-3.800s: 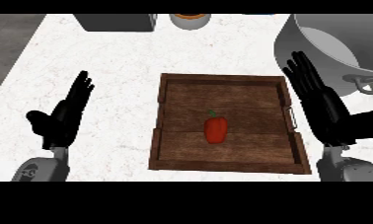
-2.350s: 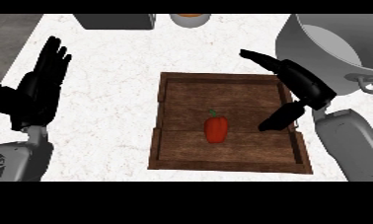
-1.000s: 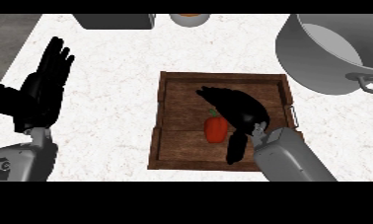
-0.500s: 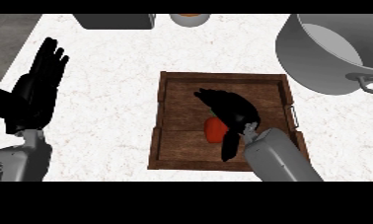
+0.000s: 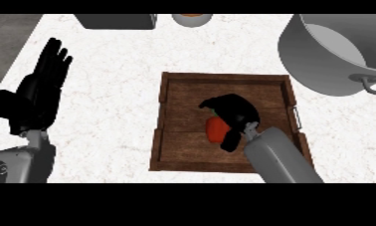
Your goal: Pick the bell pepper from the tray and place it in the pot
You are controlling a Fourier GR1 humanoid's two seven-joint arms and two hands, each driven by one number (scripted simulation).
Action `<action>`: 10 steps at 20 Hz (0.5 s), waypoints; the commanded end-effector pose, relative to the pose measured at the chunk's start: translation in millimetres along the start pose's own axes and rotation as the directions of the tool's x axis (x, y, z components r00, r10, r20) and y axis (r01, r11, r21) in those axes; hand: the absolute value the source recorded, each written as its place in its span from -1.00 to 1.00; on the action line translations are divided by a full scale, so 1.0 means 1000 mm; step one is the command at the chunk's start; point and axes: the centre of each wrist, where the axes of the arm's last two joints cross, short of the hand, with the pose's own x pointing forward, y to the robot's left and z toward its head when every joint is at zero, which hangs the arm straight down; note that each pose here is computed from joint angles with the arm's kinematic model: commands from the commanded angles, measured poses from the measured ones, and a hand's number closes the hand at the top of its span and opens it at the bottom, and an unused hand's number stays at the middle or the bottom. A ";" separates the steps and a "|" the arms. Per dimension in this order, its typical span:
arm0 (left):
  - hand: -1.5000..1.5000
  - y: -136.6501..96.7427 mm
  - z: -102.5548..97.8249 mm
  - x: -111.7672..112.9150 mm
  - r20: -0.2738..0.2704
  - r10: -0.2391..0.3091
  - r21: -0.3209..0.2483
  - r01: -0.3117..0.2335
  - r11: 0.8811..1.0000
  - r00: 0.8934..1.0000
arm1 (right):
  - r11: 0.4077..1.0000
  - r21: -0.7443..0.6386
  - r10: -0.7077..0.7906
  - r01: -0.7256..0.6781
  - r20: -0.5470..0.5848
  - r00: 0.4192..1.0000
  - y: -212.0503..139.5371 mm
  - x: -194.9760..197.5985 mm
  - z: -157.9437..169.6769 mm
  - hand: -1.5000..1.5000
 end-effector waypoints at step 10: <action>0.00 0.005 -0.013 -0.012 0.021 0.009 0.002 -0.009 1.000 1.000 | 0.996 0.005 0.093 -0.094 0.102 0.990 0.028 -0.003 -0.013 1.00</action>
